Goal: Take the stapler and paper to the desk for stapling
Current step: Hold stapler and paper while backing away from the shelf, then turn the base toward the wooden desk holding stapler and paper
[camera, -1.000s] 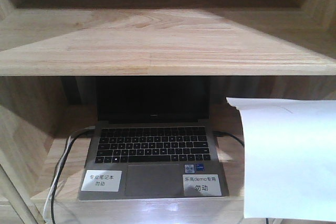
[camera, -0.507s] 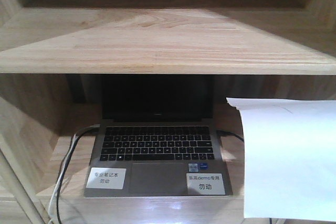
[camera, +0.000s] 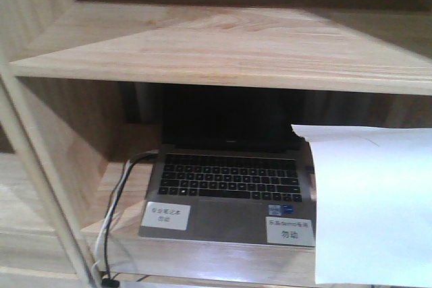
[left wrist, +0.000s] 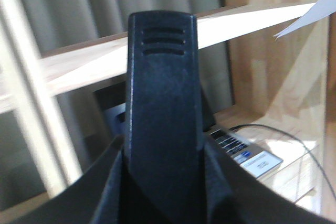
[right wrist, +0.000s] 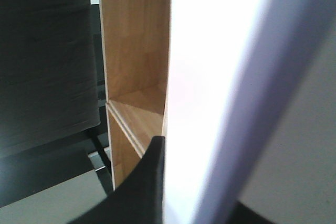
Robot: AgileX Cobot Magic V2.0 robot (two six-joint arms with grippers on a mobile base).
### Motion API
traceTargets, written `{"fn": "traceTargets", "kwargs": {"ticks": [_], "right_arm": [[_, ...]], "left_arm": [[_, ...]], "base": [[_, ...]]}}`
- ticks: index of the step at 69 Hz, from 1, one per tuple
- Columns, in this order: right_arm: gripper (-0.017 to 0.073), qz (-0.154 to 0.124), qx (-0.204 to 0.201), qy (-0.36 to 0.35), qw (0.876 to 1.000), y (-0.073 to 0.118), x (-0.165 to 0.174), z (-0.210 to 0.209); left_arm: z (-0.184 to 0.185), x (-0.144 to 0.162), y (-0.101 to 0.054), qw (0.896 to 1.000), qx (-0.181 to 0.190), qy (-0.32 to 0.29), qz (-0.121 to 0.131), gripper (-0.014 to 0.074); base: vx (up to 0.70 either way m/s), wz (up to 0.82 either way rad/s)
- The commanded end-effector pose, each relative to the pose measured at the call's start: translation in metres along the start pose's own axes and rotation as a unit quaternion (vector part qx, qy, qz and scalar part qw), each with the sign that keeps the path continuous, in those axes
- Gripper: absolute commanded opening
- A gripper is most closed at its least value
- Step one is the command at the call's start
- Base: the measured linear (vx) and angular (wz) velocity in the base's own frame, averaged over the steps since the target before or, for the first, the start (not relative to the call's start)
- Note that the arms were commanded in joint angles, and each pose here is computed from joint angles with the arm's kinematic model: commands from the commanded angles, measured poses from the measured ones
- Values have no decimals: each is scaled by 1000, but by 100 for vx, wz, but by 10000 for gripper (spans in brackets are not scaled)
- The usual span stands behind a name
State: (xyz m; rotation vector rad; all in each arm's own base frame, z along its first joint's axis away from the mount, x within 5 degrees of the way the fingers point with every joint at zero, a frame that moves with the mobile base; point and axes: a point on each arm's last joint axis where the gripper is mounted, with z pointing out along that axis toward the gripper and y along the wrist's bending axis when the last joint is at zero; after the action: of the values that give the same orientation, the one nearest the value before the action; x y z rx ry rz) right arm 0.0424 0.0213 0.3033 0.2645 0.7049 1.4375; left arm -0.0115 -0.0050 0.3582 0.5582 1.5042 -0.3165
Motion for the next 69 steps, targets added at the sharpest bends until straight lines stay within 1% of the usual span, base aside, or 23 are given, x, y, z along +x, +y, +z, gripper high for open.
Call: {"fn": "traceTargets", "kwargs": {"ticks": [1,34,69], "right_arm": [[-6,-3,-29,-7,1000,8,-3,6],[-6,-3,-29,-7,1000,8,-3,6],[-6,-3,-29,-7,1000,8,-3,6]], "left_arm": [[-2,-18,3,998,-7,-63,-9,-6],[-2,-18,3,998,-7,-63,-9,-6],[-2,-18,3,998,-7,-63,-9,-6]], "base": [[-4,18],[-7,27],[-11,43]]}}
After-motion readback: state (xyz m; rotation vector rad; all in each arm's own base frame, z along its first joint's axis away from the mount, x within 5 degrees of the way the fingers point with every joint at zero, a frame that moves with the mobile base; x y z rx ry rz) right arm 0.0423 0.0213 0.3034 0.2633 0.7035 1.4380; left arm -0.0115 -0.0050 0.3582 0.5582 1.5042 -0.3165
